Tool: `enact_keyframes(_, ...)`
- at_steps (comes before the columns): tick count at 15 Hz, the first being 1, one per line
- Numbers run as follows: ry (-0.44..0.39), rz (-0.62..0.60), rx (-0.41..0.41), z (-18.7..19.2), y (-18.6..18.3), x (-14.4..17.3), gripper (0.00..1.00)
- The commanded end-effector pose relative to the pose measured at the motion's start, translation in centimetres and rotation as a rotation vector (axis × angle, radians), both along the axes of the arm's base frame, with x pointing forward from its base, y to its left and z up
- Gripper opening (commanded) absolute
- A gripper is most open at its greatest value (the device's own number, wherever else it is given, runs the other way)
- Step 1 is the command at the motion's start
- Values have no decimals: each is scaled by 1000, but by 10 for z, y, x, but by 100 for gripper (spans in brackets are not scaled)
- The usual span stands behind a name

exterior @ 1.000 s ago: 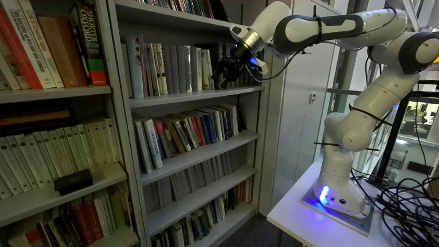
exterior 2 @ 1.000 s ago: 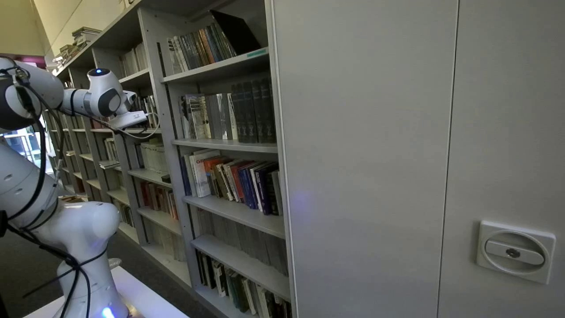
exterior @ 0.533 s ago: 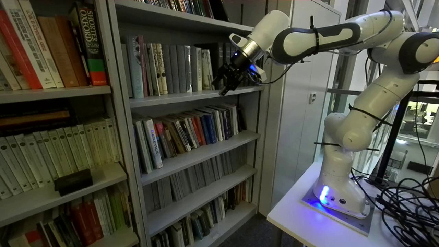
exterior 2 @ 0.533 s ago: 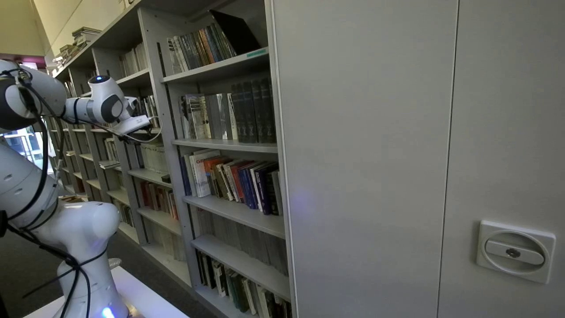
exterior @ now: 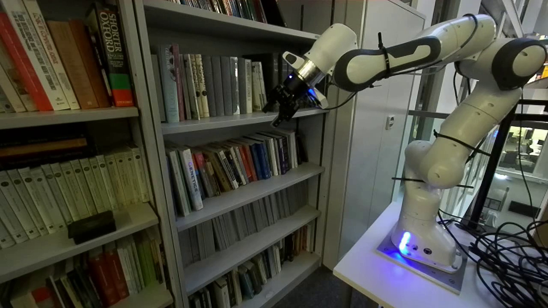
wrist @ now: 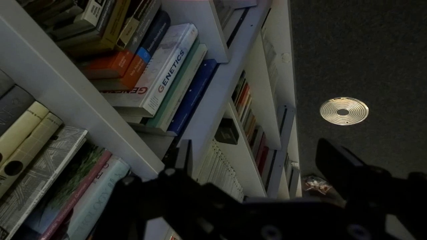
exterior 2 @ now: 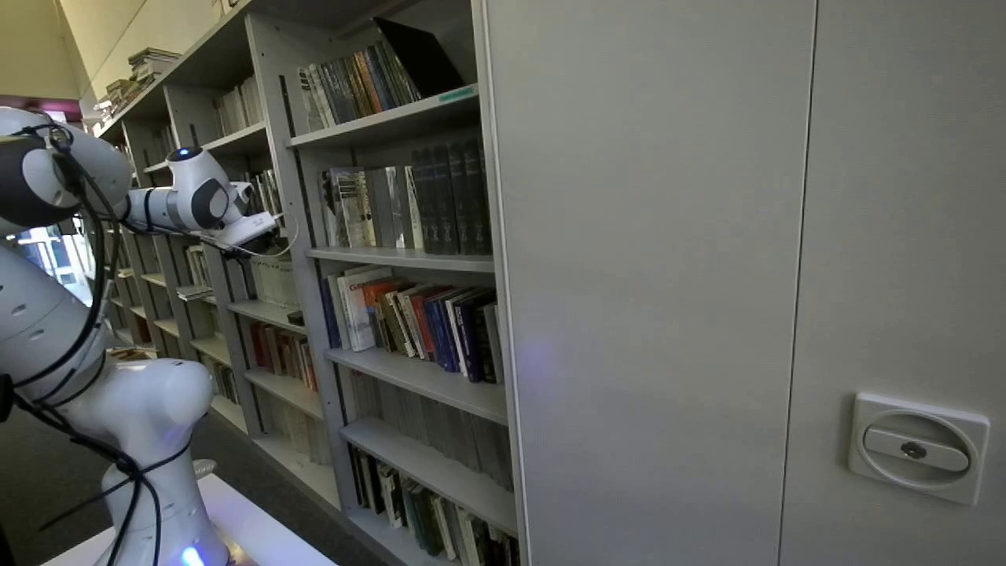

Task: Move the thin white book to the right

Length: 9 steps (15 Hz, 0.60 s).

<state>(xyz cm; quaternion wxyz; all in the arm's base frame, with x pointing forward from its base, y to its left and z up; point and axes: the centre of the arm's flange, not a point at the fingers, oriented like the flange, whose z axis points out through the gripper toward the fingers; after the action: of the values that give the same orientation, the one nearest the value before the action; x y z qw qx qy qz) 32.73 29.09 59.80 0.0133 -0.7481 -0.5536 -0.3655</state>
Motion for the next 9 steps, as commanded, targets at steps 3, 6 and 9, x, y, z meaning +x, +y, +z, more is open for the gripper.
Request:
enact_keyframes(3, -92, 7, -55, -2, 1, 27, 100)
enact_keyframes(6, -128, -7, -84, 1, -1, 36, 100)
enact_keyframes(9, -176, -31, -135, 8, -7, 44, 100)
